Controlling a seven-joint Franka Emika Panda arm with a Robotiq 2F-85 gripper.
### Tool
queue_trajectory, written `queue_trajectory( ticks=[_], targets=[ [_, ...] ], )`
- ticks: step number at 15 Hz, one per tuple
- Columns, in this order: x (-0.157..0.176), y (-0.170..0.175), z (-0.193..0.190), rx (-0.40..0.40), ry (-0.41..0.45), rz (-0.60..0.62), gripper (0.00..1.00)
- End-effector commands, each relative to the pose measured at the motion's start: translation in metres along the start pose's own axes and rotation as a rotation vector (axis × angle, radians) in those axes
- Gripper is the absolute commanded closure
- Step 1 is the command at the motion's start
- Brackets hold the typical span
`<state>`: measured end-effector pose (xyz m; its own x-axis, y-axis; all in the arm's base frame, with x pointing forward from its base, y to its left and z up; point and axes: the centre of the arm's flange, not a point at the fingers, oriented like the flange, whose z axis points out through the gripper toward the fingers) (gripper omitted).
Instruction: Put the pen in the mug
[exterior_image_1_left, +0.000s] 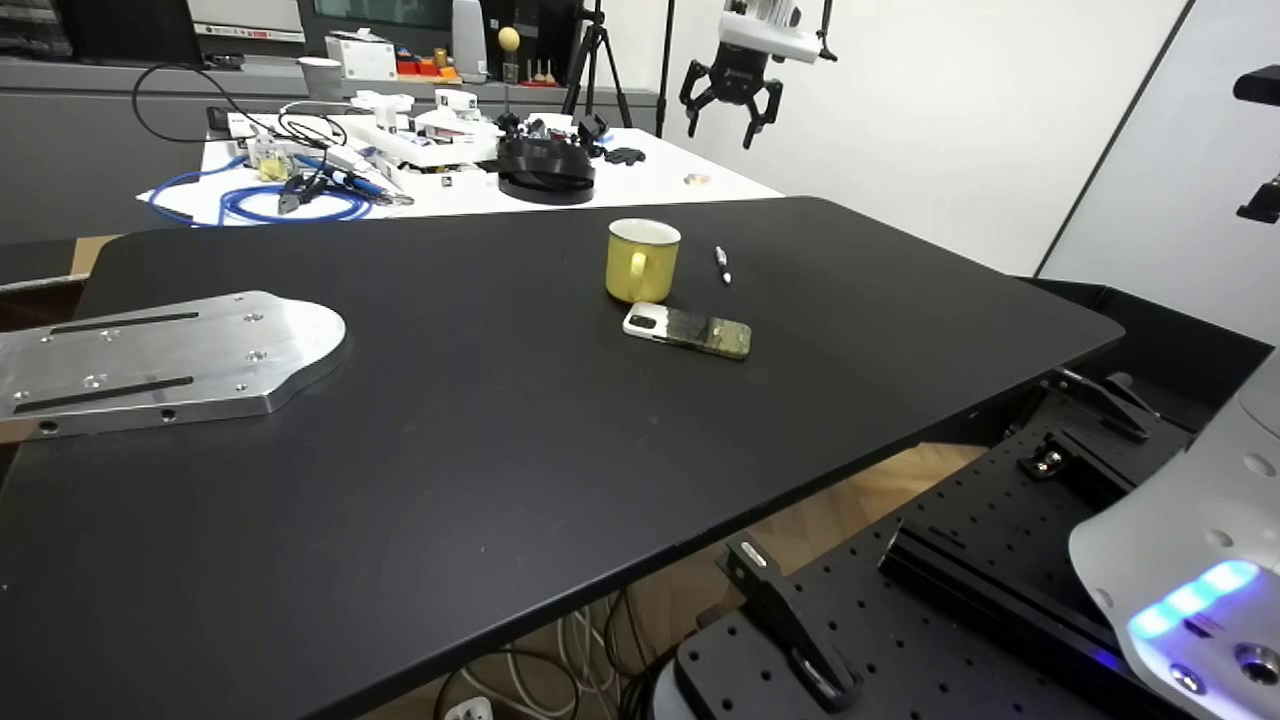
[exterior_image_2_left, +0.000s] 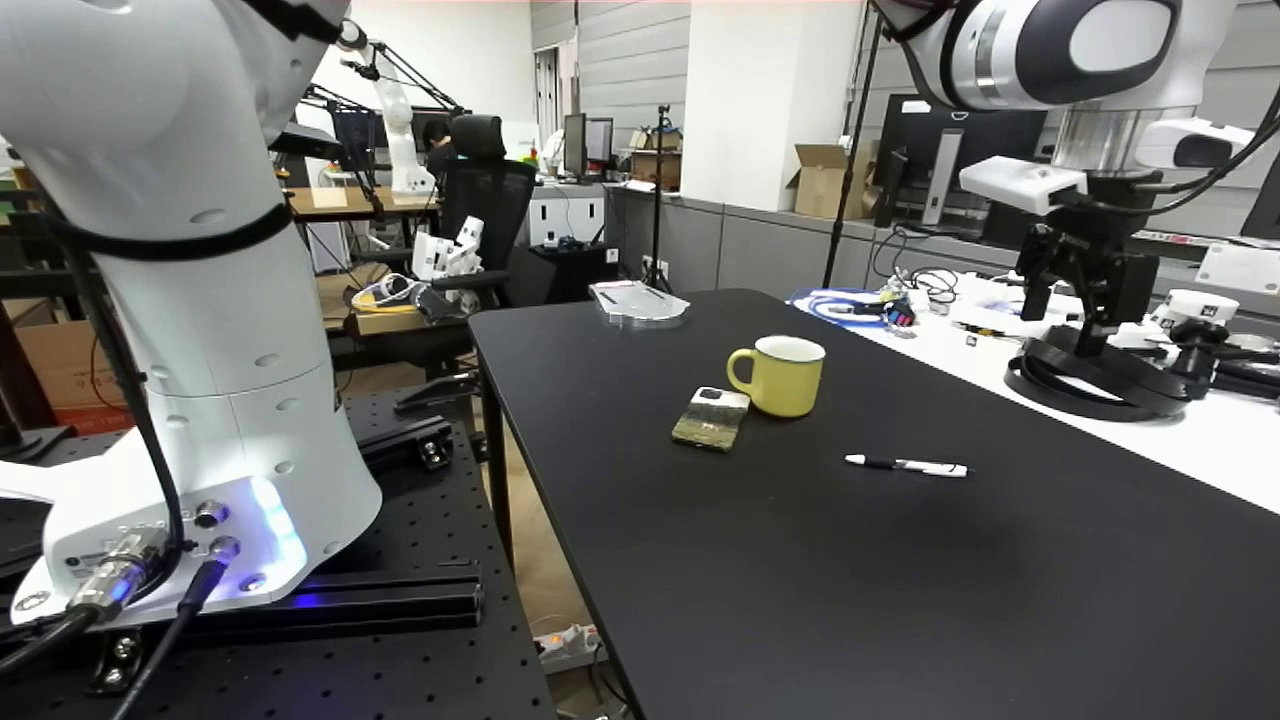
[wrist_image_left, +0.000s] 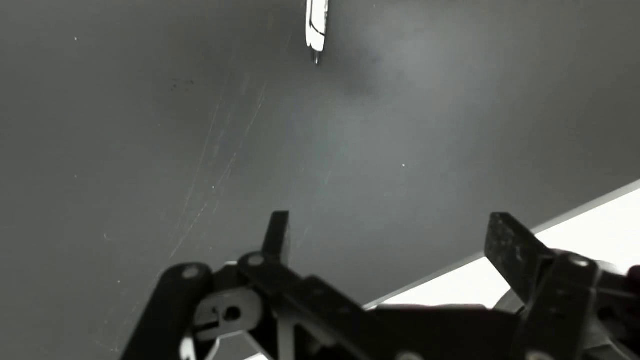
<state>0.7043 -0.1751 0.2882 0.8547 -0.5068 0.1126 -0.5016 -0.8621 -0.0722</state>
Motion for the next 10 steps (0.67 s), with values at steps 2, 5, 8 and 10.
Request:
queue_trajectory(
  ticks=[2, 5, 8, 10],
  targets=[
    [-0.032, 0.01, 0.005, -0.035, -0.045, 0.039, 0.0],
    [-0.022, 0.008, 0.021, -0.03, -0.06, -0.001, 0.0],
    [-0.034, 0.007, 0.023, -0.017, -0.085, -0.022, 0.0],
    [-0.035, 0.006, 0.02, -0.014, -0.084, -0.025, 0.0]
  ],
)
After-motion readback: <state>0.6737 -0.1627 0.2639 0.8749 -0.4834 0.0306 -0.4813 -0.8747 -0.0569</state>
